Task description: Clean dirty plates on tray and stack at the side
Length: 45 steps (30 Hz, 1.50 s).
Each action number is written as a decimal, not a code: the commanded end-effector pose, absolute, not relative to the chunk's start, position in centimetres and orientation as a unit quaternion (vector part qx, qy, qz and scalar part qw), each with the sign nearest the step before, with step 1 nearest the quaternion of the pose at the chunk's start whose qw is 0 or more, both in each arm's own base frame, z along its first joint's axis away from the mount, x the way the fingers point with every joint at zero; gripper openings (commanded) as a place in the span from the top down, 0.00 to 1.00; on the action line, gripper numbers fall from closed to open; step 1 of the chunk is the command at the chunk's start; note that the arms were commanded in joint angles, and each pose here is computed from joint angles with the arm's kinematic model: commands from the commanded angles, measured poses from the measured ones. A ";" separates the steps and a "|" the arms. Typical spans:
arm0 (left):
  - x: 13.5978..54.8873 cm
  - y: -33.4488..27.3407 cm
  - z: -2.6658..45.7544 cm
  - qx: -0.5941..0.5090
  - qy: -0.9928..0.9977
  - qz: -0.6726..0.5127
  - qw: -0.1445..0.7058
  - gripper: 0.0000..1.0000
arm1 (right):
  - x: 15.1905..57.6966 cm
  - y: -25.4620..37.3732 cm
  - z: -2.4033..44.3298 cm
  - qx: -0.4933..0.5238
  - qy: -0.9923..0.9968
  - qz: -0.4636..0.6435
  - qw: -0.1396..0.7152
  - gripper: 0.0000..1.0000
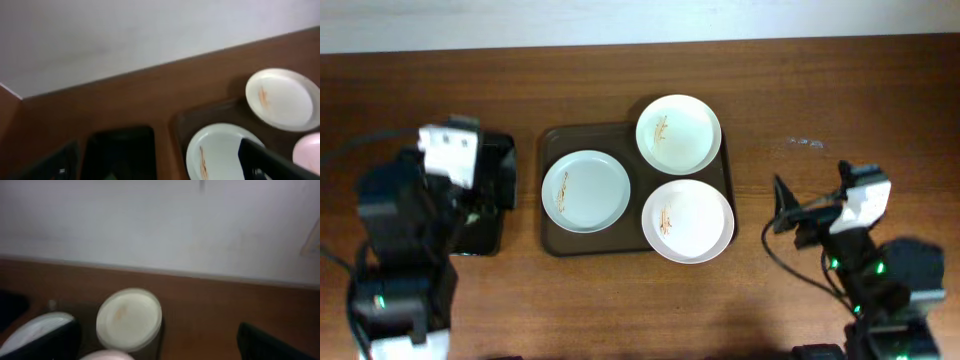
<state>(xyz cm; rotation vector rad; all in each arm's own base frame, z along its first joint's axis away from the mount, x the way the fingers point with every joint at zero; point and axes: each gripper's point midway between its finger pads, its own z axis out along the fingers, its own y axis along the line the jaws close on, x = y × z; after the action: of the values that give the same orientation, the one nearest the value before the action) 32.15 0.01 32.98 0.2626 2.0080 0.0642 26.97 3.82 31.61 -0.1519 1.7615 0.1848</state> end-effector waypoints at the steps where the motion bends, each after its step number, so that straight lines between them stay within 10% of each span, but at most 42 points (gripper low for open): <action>1: 34.5 -1.0 32.9 0.131 0.873 -0.015 0.469 0.01 | 28.7 4.5 33.7 -0.072 0.796 0.097 0.593 0.02; 17: 39.1 -2.0 19.4 0.091 0.965 -0.115 0.218 0.01 | 35.6 7.9 27.7 -0.062 0.903 0.201 0.374 0.02; 22: 36.5 8.6 18.0 -0.313 0.932 0.067 0.172 0.02 | 37.1 7.7 24.9 -0.001 0.922 0.197 0.333 0.01; 36: 33.2 15.3 8.9 -0.419 0.896 0.096 0.113 0.54 | 38.8 16.8 18.3 -0.050 0.945 0.155 0.284 0.07; 45: 34.2 15.8 2.2 -0.388 0.910 0.106 0.106 0.57 | 38.8 17.7 17.1 -0.060 0.948 0.155 0.271 0.10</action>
<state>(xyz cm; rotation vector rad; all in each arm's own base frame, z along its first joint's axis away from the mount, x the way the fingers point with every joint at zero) 34.73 15.52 4.05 -1.1938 2.6137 0.2762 38.42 17.43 16.73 -0.1618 2.5675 0.4237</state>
